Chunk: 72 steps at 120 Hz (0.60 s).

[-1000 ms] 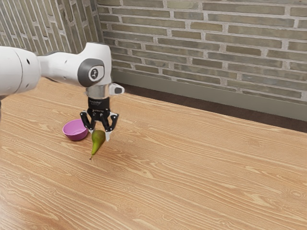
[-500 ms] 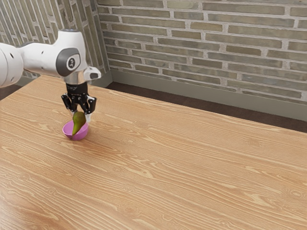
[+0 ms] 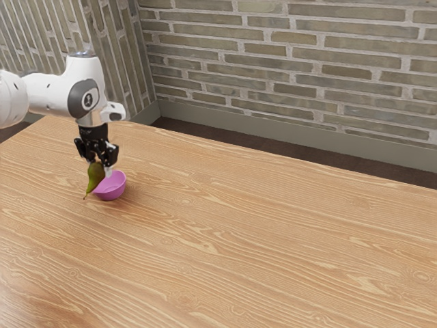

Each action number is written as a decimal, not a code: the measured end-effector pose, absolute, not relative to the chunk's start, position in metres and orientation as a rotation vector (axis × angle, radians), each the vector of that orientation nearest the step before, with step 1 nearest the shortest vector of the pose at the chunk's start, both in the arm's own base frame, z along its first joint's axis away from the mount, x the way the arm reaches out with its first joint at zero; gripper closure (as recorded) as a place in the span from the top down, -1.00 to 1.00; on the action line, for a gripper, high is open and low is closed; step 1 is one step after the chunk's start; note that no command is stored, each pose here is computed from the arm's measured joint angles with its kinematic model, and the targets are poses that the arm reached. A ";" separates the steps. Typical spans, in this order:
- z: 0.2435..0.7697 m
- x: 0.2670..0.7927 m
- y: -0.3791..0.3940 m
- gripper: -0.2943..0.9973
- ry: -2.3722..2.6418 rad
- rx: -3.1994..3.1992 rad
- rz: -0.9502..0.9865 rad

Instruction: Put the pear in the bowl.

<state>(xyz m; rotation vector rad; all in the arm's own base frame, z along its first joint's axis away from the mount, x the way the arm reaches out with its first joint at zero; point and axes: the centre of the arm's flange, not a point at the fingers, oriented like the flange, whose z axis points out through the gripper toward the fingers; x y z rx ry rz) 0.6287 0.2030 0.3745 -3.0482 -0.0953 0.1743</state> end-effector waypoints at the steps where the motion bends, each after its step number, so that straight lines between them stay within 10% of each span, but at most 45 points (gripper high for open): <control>1: 0.374 0.628 0.204 -0.25 -0.094 -3.048 0.174; 72: 0.363 0.640 0.227 -0.24 0.103 -3.032 0.110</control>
